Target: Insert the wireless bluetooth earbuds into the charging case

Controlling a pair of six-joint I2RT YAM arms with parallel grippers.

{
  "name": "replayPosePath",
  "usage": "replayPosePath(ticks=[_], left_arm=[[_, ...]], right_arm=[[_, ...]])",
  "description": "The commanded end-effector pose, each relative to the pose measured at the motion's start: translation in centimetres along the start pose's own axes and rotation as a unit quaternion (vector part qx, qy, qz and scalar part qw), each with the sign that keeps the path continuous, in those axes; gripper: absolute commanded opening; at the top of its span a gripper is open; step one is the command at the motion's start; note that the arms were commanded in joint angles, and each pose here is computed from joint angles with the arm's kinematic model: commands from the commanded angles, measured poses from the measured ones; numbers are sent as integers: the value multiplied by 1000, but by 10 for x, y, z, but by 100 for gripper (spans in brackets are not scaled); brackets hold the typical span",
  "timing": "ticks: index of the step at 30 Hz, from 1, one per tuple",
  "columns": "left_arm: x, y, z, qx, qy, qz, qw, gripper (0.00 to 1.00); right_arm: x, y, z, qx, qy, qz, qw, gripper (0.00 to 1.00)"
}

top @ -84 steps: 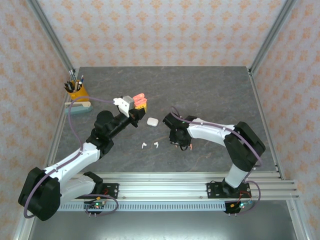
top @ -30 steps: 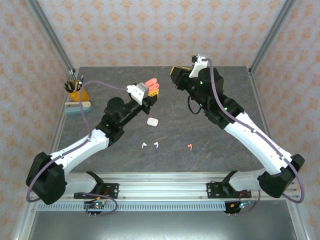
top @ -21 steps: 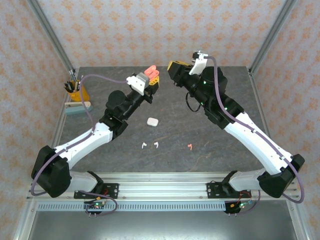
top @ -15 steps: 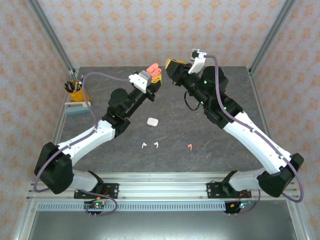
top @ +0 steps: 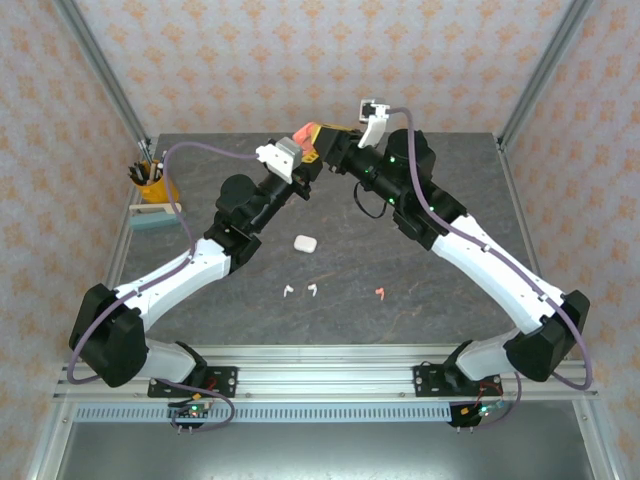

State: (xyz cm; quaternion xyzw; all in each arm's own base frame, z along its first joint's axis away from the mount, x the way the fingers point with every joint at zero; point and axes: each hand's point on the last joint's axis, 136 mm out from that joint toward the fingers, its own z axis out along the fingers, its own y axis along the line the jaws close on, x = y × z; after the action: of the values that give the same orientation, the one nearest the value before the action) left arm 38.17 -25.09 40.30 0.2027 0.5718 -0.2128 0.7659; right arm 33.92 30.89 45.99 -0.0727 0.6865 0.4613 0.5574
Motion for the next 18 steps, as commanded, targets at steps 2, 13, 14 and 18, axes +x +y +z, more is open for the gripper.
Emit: replayPosePath(ticks=[2,13,14,18], left_arm=[[-31,-4,3,8,-40,-7,999,0],[-30,-5,4,11,-38,-11,999,0],[-30,-4,4,11,-38,-10,999,0],[-31,-5,4,10,-38,-11,999,0]], right_arm=[[-22,23,-1,-42,-26,5,999,27],[-14,26,5,-52,-14,11,998,26],[-12,26,6,-51,-12,10,999,26],[-8,27,8,-53,-6,9,999,26]])
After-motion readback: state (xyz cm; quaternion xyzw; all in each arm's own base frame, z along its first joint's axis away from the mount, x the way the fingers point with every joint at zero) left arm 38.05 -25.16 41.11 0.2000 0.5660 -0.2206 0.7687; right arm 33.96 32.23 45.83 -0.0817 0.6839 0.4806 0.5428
